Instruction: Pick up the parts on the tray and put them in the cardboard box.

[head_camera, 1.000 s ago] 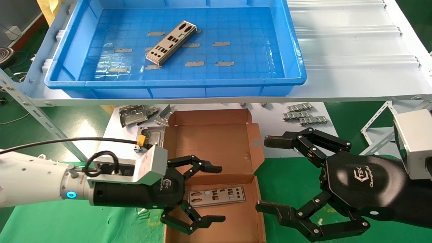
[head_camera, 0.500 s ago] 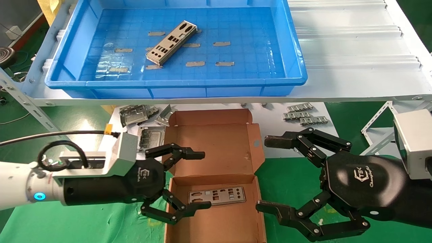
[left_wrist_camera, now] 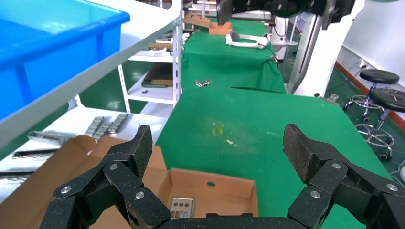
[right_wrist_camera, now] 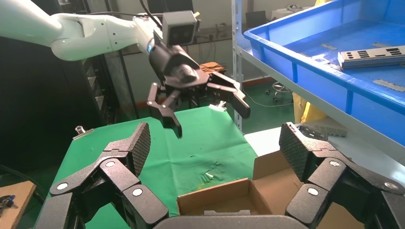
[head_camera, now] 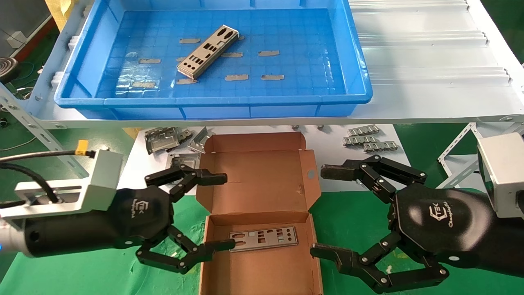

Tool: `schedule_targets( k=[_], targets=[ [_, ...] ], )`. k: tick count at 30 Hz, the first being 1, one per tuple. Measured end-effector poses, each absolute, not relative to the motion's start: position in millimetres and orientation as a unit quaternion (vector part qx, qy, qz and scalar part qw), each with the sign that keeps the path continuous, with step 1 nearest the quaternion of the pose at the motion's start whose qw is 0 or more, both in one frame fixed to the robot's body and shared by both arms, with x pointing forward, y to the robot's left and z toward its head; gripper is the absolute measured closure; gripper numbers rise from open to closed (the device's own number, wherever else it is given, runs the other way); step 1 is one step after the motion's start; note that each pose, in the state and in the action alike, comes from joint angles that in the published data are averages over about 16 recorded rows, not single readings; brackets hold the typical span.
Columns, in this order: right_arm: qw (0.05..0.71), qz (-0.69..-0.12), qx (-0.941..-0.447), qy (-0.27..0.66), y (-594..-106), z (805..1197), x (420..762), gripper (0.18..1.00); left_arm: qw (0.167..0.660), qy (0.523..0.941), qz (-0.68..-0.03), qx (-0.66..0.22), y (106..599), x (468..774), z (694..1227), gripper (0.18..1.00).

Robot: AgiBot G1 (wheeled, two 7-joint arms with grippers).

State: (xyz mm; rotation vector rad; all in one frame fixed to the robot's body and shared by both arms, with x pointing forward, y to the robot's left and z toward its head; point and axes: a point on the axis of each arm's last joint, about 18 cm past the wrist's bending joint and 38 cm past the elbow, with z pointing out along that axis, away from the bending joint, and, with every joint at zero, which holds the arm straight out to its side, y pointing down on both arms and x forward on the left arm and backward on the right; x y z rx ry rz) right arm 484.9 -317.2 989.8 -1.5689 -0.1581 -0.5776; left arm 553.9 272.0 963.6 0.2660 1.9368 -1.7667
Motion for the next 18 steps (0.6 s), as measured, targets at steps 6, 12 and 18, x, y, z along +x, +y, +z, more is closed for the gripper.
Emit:
schedule_targets(
  k=[6, 12, 18],
  targets=[
    [0.668, -0.256, -0.695, -0.070, -317, 990, 485, 0.178, 0.251, 0.706, -0.655, 0.097, 281, 536, 971, 0.184],
    [0.668, -0.256, -0.695, -0.070, -317, 990, 485, 0.178, 0.250, 0.703, -0.658, 0.097, 289, 517, 979, 0.184],
    [0.668, -0.256, -0.695, -0.070, -317, 990, 485, 0.178, 0.248, 0.703, -0.659, 0.099, 295, 498, 985, 0.184]
  ],
)
